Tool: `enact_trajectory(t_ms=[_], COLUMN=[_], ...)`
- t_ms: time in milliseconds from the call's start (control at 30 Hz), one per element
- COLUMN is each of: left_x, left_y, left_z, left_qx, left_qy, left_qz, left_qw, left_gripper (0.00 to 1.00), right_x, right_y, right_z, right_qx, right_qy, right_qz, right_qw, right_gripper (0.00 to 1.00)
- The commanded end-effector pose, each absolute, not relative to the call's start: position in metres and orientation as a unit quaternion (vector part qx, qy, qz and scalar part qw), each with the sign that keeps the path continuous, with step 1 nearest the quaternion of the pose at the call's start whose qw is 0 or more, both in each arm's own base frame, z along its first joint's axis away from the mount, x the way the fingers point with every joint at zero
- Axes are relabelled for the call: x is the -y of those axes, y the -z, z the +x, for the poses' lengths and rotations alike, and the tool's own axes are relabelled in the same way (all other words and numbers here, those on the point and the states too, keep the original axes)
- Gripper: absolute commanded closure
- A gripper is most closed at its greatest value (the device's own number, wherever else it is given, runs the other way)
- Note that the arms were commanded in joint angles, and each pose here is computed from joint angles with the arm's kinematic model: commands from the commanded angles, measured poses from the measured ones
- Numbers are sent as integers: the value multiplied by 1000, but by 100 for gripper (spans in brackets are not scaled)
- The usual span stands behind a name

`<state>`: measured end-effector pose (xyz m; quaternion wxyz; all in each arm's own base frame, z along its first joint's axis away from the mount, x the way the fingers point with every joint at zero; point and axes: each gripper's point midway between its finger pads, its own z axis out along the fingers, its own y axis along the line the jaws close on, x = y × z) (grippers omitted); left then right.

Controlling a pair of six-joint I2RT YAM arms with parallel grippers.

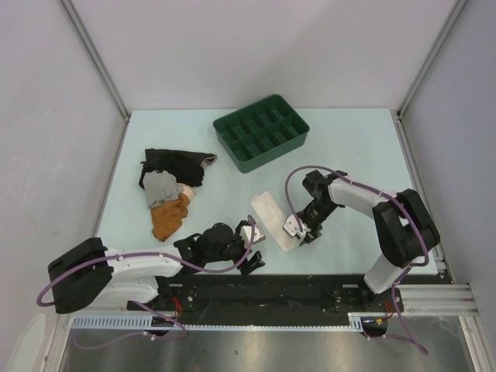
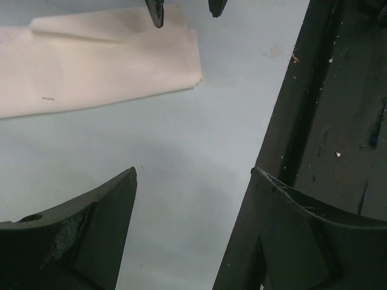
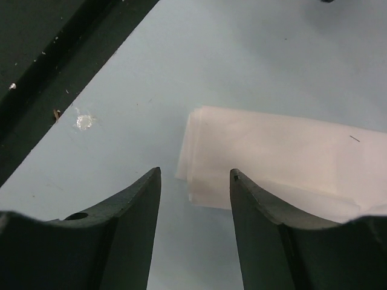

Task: Roll the underwear
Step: Roll the underwear to the center of the board.

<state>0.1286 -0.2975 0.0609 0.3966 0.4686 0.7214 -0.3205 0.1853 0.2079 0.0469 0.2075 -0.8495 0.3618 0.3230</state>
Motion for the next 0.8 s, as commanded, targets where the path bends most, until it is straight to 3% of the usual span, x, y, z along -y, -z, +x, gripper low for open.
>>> enact_trajectory(t_ms=[0,467,767], left_x=[303,302,303], left_y=[-85,-82,-87], left_z=[133,126,117], left_qx=[-690,-680,-645], left_qy=[343,352,357], left_qz=[450,463,494], left_qw=[451,447,461], left_gripper=[20,20,18], right_x=[-213,-195,-189], right_y=[-37,-9,8], right_z=[190,197,212], right_qx=[-318,-344,-377], right_qy=[-287,-231,-187], right_qz=[-876,-890,-890], right_qw=[223,193,178], right_gripper=[46,44,59])
